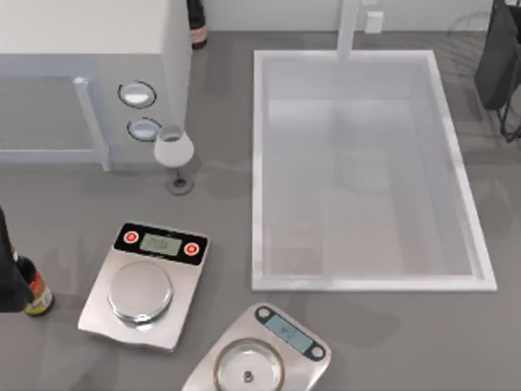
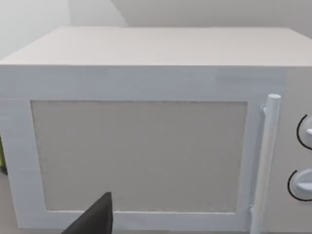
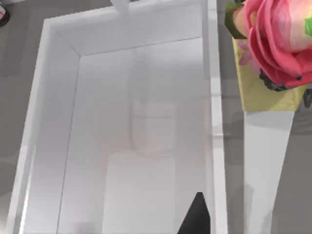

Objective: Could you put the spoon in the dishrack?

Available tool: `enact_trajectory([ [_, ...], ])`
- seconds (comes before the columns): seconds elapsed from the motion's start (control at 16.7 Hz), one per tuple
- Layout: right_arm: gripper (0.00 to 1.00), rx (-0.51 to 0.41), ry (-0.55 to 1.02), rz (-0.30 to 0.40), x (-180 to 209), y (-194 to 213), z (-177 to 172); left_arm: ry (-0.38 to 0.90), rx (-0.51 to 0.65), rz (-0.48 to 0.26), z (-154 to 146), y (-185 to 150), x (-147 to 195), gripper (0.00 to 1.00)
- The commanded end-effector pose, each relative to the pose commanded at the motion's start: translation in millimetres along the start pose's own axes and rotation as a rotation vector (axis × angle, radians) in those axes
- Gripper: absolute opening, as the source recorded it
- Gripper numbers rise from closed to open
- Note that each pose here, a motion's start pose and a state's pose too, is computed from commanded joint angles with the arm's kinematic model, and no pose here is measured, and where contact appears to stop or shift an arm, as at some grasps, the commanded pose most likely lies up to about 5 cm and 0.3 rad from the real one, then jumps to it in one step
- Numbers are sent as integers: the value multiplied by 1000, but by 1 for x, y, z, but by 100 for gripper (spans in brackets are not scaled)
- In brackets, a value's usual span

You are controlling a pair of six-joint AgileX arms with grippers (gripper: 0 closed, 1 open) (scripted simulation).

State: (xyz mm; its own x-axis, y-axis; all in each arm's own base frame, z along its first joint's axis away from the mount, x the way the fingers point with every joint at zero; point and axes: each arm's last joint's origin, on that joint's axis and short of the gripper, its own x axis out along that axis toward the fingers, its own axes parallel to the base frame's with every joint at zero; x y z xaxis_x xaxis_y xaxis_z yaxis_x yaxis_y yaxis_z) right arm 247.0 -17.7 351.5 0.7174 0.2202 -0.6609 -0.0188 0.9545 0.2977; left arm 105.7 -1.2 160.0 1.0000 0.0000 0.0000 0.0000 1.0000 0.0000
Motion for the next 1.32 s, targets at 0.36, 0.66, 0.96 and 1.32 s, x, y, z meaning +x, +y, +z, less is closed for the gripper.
enact_trajectory([
  [0.36, 0, -154, -577, -67, -73, -54, 21, 0, 0, 0, 0, 0, 0, 100],
  [0.66, 0, -275, -761, -143, -113, -63, 17, 0, 0, 0, 0, 0, 0, 100],
  [0.96, 0, -274, -762, -141, -112, -63, 18, 0, 0, 0, 0, 0, 0, 100],
  [1.32, 0, -274, -758, -140, -52, -96, 45, 0, 0, 0, 0, 0, 0, 100],
])
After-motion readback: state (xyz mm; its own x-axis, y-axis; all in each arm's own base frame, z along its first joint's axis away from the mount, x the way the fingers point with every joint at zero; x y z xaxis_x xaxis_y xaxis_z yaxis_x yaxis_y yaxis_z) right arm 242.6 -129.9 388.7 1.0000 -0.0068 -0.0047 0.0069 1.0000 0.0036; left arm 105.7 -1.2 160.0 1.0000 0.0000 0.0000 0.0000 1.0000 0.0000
